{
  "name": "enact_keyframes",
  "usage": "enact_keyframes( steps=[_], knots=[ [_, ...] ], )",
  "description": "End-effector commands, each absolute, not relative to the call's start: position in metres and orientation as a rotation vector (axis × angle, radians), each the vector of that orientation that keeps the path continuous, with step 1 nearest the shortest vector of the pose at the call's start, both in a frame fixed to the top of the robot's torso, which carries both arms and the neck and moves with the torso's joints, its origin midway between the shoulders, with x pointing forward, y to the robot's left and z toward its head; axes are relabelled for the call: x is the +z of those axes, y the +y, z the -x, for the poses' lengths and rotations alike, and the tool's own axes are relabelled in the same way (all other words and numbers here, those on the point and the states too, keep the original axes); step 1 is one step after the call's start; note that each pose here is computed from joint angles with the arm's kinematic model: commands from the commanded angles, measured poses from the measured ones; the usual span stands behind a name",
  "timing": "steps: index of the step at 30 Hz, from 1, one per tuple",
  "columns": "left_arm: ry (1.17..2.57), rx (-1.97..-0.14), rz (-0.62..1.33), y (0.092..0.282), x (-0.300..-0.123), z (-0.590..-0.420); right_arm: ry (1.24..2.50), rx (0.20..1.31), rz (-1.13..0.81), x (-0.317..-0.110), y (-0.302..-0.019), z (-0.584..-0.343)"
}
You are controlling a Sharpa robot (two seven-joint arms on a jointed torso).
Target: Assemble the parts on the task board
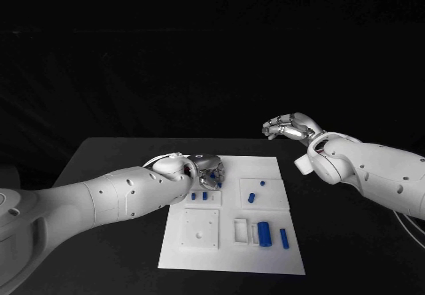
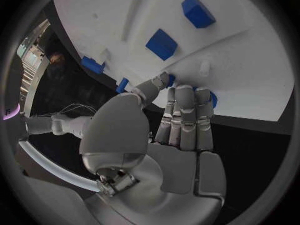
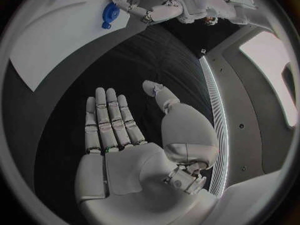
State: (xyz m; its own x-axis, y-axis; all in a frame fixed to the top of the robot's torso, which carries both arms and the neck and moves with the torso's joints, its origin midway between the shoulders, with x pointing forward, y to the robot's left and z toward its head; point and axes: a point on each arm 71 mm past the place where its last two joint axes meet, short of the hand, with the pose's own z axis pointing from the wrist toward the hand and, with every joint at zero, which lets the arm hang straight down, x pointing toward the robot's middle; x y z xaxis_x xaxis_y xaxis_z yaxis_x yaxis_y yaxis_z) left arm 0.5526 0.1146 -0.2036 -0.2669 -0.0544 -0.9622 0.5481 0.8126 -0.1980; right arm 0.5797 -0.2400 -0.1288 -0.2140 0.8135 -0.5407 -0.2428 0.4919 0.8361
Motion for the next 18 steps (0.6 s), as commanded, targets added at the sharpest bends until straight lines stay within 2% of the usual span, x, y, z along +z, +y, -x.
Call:
enact_keyframes(
  steps=[1, 18],
  knots=[
    [1.793, -0.590, -0.393, 0.1156, -0.2099, -0.5510, 1.477, 1.055, -0.523, -0.1279, -0.2394, -0.5800],
    [1.812, -0.588, -0.407, 0.1156, -0.2116, -0.5515, 1.478, 1.057, -0.522, -0.1281, -0.2377, -0.5807]
  ],
)
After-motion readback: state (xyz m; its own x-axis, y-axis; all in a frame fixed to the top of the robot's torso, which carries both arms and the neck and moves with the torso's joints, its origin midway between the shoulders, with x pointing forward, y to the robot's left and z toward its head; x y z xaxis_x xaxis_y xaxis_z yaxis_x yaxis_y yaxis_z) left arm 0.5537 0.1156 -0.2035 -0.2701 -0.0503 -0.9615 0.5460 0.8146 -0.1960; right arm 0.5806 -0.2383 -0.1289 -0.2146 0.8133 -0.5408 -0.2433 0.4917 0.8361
